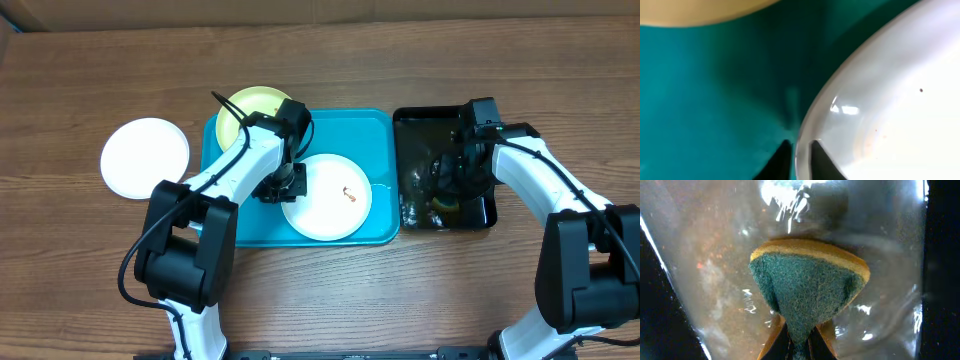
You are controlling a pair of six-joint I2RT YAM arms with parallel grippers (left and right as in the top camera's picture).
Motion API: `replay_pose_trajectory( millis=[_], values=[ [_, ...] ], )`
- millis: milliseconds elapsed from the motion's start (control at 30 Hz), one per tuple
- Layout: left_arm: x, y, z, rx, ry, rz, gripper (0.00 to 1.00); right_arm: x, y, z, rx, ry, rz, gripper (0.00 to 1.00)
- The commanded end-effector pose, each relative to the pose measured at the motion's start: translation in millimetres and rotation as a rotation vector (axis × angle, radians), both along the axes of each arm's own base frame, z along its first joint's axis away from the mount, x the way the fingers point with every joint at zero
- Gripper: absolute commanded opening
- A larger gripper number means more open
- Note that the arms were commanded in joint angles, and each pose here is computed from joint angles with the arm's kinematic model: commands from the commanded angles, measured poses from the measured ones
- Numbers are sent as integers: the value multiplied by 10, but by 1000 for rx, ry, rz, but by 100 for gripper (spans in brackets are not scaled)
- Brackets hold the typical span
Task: Clean dirty plates on tray and stack at the side
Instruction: 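Carry the sponge with right gripper to the held white plate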
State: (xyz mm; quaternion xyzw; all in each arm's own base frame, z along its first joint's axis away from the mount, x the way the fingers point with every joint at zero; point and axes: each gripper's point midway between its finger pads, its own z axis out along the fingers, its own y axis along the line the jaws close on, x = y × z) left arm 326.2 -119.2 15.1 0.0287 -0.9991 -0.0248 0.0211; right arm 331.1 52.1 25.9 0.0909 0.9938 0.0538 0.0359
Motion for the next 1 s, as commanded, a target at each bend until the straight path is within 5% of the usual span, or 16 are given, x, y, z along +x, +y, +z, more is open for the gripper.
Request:
replay_pose_trajectory(
  millis=[0,200,733,967],
  values=[
    [-35,-34,31,-5,-2,1,4,117,-4,269,-1,-55,33,4],
    [-53,-65,31,-22,6,1,4,130,-61,671,-50,-92,35,4],
    [-16,-216,31,-97,-3,0,4,131,-32,704,-168,-119,168,4],
    [-6,-220,32,-98,-7,1,4,125,477,751,-83,-167,394,4]
  ],
)
